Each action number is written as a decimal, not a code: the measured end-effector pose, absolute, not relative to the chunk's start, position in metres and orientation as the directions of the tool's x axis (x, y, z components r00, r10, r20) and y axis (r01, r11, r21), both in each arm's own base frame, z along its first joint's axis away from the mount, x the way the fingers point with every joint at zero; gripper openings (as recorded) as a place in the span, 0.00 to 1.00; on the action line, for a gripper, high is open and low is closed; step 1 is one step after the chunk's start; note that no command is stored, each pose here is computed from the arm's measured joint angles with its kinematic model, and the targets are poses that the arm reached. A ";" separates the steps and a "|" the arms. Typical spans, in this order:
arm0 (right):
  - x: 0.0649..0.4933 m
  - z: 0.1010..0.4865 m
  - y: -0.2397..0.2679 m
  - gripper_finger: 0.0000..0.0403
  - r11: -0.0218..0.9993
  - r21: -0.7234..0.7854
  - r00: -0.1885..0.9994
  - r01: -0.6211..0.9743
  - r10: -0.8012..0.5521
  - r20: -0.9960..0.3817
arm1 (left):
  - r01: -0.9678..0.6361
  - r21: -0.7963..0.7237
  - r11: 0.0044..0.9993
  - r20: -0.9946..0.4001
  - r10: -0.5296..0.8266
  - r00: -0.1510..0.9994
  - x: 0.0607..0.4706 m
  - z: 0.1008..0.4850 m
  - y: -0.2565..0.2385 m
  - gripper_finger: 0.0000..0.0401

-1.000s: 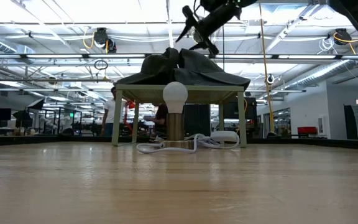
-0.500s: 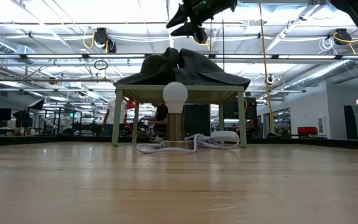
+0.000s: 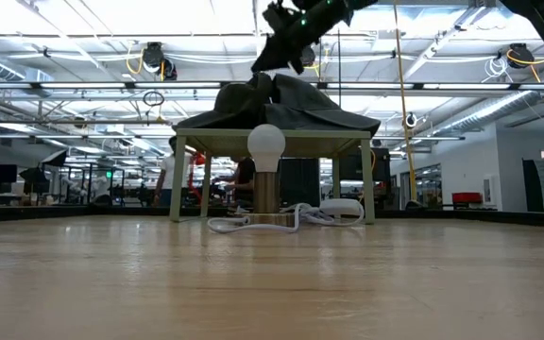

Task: Pick & Place hat
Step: Stack the black cap on the other black cap on the shelf, then return to Home Position

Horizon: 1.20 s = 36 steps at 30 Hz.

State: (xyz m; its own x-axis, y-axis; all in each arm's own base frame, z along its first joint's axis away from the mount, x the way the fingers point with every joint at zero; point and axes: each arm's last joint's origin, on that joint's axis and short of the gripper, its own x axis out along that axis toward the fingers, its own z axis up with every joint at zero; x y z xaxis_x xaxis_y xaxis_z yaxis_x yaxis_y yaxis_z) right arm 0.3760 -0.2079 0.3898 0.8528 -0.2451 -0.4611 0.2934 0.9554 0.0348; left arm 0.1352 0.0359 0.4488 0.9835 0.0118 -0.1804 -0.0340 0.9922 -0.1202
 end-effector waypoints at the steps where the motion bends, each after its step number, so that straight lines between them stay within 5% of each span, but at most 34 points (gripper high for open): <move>1: 0.377 0.384 -0.209 0.01 0.955 0.036 0.849 0.293 -0.243 -0.469 | -0.039 -0.119 0.992 -0.180 0.017 0.983 0.135 0.449 0.036 0.37; 12: 0.383 0.324 -0.215 0.00 0.969 0.078 0.851 0.234 -0.166 -0.498 | -0.104 -0.107 0.989 -0.177 0.084 0.981 0.135 0.449 0.038 0.37; 21: 0.378 0.331 -0.218 0.01 0.971 0.049 0.862 0.233 -0.183 -0.472 | -0.160 -0.088 0.983 -0.179 0.143 0.973 0.135 0.449 0.040 0.37; 36: 0.339 0.396 -0.190 0.37 0.974 0.022 0.909 0.225 -0.202 -0.365 | -0.213 -0.050 0.976 -0.181 0.201 0.963 0.135 0.449 0.041 0.37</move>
State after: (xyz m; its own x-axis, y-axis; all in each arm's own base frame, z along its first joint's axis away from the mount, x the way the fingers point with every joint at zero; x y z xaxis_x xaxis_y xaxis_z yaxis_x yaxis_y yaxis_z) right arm 0.3388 -0.1899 0.3960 0.9089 -0.2018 -0.3649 0.2249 0.9741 0.0216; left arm 0.1346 0.0413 0.4493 0.9629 0.2006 -0.1807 -0.2127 0.9759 -0.0498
